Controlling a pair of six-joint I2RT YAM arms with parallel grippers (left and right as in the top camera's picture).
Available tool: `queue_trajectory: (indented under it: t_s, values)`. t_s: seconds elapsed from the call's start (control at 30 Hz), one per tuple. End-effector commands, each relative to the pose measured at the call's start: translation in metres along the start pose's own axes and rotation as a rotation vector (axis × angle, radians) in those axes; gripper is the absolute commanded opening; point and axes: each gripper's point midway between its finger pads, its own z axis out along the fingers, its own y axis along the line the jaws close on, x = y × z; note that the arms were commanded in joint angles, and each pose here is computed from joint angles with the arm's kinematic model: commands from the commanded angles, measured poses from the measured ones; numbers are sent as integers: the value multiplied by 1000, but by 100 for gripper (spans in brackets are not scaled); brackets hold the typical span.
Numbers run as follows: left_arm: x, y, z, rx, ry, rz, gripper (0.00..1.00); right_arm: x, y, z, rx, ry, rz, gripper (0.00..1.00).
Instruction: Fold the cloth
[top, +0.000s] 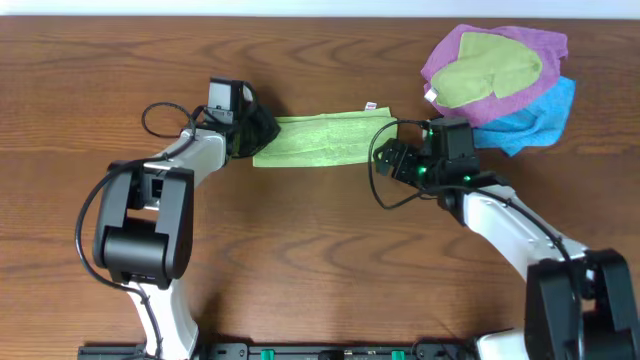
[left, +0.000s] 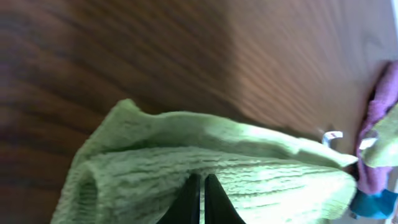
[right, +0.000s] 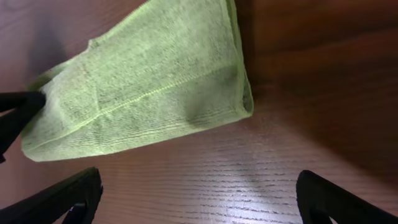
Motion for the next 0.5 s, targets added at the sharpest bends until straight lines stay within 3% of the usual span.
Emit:
queue_trajectory:
  t_s: [0.0,0.47]
  values:
    - [-3,11,4,-53,-15,3,6,1,5,3,-23,18,40,99]
    - [-2,21,3,-100,-21,22,6,9,-1,27,-30,54,116,99]
